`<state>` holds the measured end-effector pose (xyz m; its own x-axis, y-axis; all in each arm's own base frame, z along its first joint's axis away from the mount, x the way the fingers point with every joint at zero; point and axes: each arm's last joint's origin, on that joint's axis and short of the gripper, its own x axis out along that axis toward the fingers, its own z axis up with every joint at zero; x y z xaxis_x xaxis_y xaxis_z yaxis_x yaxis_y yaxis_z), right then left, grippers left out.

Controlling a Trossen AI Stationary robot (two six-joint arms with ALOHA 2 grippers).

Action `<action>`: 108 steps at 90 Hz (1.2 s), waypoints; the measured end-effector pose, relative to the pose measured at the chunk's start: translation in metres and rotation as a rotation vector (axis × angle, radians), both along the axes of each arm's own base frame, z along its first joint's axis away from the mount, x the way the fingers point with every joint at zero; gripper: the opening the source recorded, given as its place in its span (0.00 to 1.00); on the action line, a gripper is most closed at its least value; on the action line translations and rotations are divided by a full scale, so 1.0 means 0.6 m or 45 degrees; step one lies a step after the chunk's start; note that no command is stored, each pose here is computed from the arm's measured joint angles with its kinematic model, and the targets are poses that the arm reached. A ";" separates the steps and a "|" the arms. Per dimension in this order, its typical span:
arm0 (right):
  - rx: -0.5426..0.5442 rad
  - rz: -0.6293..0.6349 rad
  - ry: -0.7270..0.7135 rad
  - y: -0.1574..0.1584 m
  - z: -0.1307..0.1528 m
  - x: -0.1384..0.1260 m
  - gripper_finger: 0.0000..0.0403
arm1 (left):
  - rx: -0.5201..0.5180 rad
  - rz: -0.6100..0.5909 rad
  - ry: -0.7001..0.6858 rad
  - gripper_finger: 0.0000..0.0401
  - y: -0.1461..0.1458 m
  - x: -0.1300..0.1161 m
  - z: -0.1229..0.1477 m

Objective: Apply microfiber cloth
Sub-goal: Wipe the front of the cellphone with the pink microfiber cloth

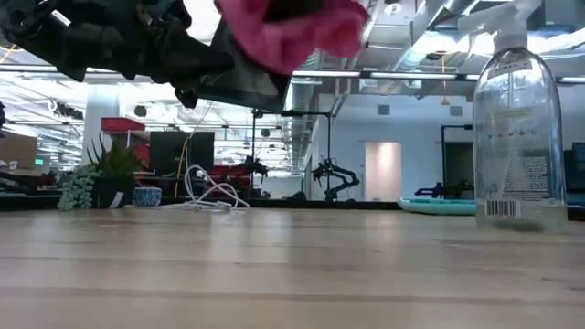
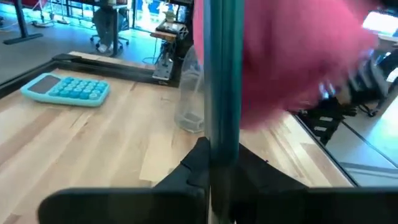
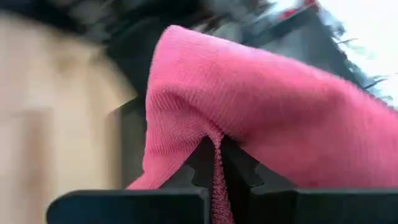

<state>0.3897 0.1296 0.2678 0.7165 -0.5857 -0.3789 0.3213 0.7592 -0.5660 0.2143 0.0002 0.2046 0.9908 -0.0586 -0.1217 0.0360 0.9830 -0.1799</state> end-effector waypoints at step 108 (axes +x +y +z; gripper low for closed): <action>-0.126 -0.265 -0.422 -0.027 0.066 0.027 0.00 | -0.005 0.023 0.000 0.03 0.001 0.000 0.000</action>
<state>0.4058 0.1135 0.3073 0.6528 -0.7530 -0.0820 0.6396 0.6060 -0.4729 0.2143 0.0008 0.2047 0.9918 -0.0414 -0.1212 0.0185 0.9827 -0.1841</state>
